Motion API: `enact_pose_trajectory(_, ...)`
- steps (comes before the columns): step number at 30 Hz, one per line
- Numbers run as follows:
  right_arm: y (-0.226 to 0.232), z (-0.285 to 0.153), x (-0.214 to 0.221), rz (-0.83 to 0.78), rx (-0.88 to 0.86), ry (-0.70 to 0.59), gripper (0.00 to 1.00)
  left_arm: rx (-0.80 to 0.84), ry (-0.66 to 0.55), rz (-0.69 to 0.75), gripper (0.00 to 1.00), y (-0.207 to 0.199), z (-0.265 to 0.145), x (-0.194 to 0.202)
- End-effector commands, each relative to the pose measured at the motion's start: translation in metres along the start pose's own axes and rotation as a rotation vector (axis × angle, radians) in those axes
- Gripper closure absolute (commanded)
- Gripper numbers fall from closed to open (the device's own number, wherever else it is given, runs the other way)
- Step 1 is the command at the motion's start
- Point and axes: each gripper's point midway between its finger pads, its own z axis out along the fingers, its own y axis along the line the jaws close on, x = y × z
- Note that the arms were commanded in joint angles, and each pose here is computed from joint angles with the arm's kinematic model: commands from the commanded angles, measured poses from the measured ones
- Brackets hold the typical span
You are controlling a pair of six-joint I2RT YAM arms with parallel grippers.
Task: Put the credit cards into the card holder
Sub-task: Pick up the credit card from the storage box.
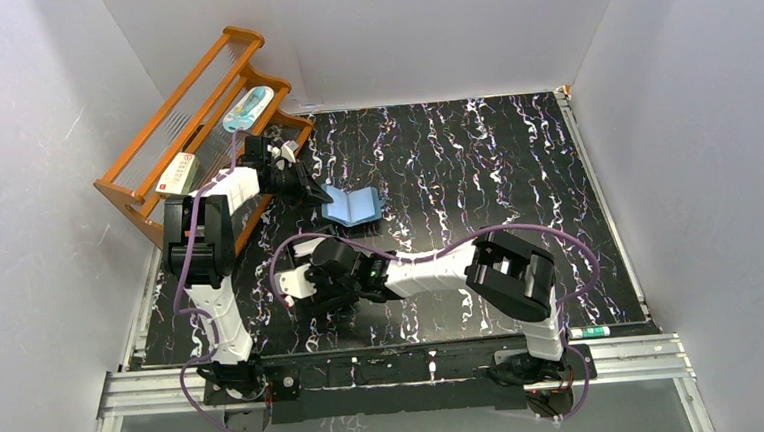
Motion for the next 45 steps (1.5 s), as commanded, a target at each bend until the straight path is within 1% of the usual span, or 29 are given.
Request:
enact_pose_trajectory(1, -0.014, 0.005, -0.017, -0.023, 0.013, -0.037, 0.41, 0.051, 0.009, 0.009, 0.9, -0.016, -0.009, 0.003)
enact_pose_trajectory(4, -0.013, 0.008, -0.015, -0.029, 0.01, -0.027, 0.41, 0.052, 0.008, 0.01, 0.9, -0.017, -0.01, 0.003)
enact_pose_trajectory(6, -0.018, 0.01, -0.014, -0.037, 0.035, -0.02, 0.45, 0.051, 0.008, 0.012, 0.9, -0.017, -0.01, 0.003)
enact_pose_trajectory(10, -0.029, 0.009, -0.013, -0.061, 0.09, -0.008, 0.57, 0.052, 0.006, 0.014, 0.9, -0.018, -0.01, 0.003)
enact_pose_trajectory(14, -0.039, 0.003, -0.02, -0.06, 0.121, -0.028, 0.64, 0.051, 0.006, 0.015, 0.9, -0.018, -0.011, 0.003)
enact_pose_trajectory(24, -0.047, -0.007, -0.032, -0.046, 0.121, -0.058, 0.7, 0.051, 0.009, 0.013, 0.89, -0.017, -0.009, 0.003)
enact_pose_trajectory(32, -0.047, -0.007, -0.035, -0.04, 0.118, -0.067, 0.84, 0.053, 0.007, 0.013, 0.89, -0.018, -0.01, 0.003)
enact_pose_trajectory(36, -0.045, -0.007, -0.034, -0.04, 0.106, -0.064, 0.93, 0.054, 0.008, 0.015, 0.89, -0.018, -0.01, 0.003)
enact_pose_trajectory(39, -0.043, -0.007, -0.034, -0.04, 0.098, -0.064, 0.96, 0.054, 0.008, 0.014, 0.89, -0.018, -0.011, 0.003)
enact_pose_trajectory(45, -0.046, -0.009, -0.038, -0.033, 0.097, -0.071, 0.98, 0.054, 0.008, 0.014, 0.89, -0.018, -0.011, 0.003)
